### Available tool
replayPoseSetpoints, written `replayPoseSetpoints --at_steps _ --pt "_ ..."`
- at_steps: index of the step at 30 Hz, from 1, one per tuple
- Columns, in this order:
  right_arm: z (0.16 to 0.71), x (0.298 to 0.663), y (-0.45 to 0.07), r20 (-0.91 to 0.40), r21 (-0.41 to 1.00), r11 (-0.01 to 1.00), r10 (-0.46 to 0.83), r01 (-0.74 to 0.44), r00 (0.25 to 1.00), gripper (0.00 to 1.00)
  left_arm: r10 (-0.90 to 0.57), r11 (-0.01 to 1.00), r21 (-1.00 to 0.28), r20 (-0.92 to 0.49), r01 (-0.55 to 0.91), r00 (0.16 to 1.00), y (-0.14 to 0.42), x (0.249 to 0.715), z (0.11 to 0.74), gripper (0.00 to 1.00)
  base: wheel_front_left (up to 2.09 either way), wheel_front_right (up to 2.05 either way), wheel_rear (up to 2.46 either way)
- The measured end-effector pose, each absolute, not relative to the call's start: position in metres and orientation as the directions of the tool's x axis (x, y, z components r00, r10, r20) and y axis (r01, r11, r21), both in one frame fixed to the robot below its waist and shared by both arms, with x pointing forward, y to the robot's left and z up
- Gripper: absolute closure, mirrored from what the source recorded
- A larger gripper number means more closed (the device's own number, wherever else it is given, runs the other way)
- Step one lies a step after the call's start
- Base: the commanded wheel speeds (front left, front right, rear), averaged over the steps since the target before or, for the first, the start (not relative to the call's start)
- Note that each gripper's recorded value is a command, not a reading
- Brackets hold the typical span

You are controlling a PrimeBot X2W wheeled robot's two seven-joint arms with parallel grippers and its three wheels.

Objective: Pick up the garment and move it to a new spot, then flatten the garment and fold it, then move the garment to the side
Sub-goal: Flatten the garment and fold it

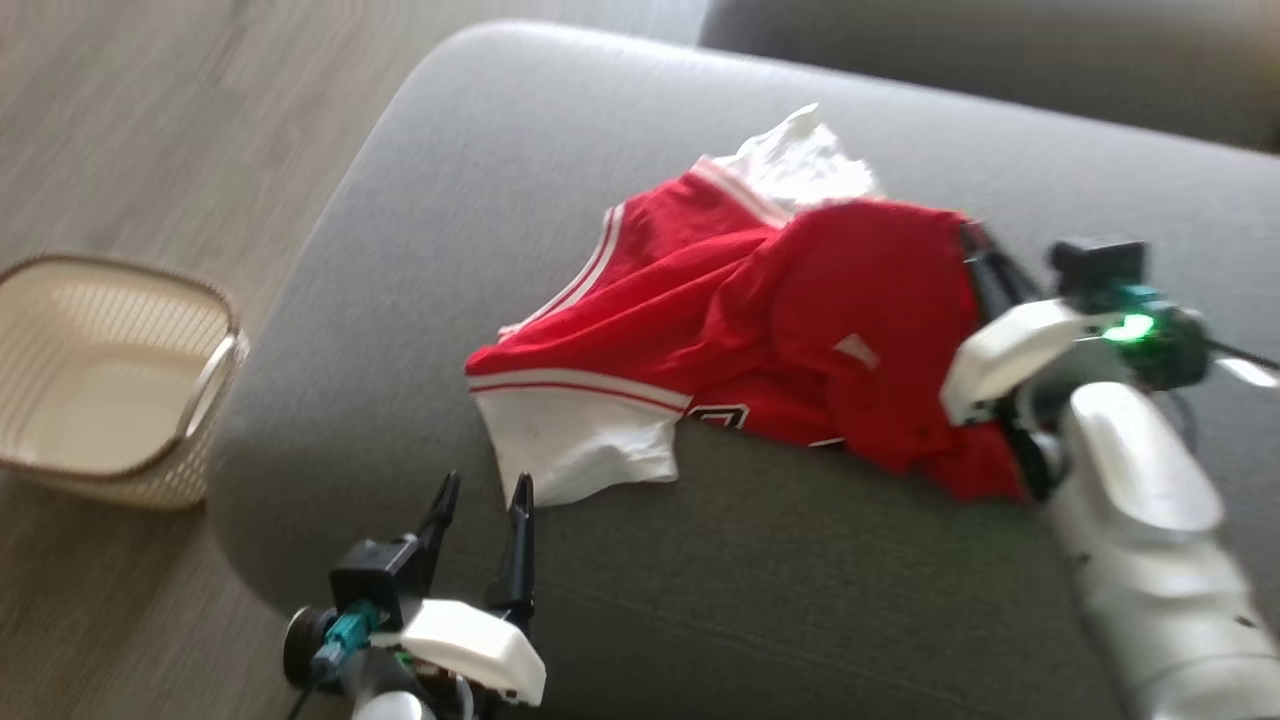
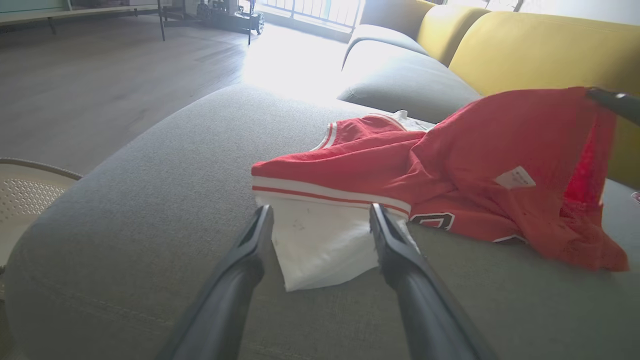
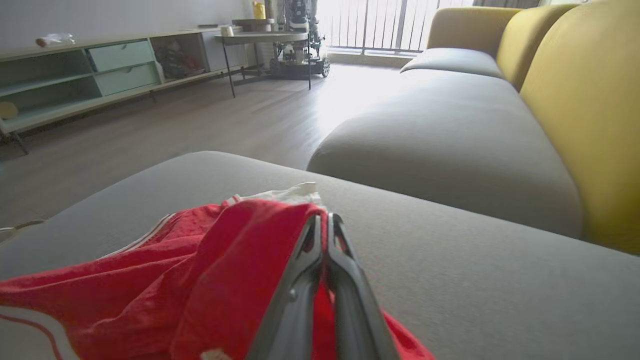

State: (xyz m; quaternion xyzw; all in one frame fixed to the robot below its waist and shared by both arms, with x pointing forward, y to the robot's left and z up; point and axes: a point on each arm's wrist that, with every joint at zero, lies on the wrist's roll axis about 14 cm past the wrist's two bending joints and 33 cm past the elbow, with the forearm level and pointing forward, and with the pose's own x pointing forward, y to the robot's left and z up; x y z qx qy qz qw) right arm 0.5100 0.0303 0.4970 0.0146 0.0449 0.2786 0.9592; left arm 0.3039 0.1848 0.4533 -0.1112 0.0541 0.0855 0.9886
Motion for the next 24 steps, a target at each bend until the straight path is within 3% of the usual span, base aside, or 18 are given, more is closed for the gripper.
replayPoseSetpoints --at_steps 4,10,18,24 --pt "0.541 0.515 -0.031 -0.007 0.017 0.903 0.429 -0.428 0.903 1.0 0.127 0.965 -0.218 -0.099 -0.146 0.987 0.176 0.3 0.459 0.0 0.0 0.0 0.0" --pt "0.58 0.498 -0.083 0.019 -0.009 0.94 0.341 -0.341 0.94 1.0 0.08 0.971 -0.217 -0.08 -0.096 0.994 0.164 0.298 0.461 0.0 0.0 0.0 0.0" --pt "0.576 0.453 -0.094 -0.109 0.021 0.926 0.378 -0.378 0.92 1.0 0.05 0.974 -0.216 -0.075 -0.065 0.996 0.156 0.296 0.461 0.0 0.0 0.0 0.0" --pt "0.569 0.453 -0.084 -0.158 0.01 0.903 0.426 -0.43 0.891 1.0 0.044 0.974 -0.218 -0.091 -0.063 0.995 0.155 0.296 0.457 0.0 0.0 0.0 0.0"
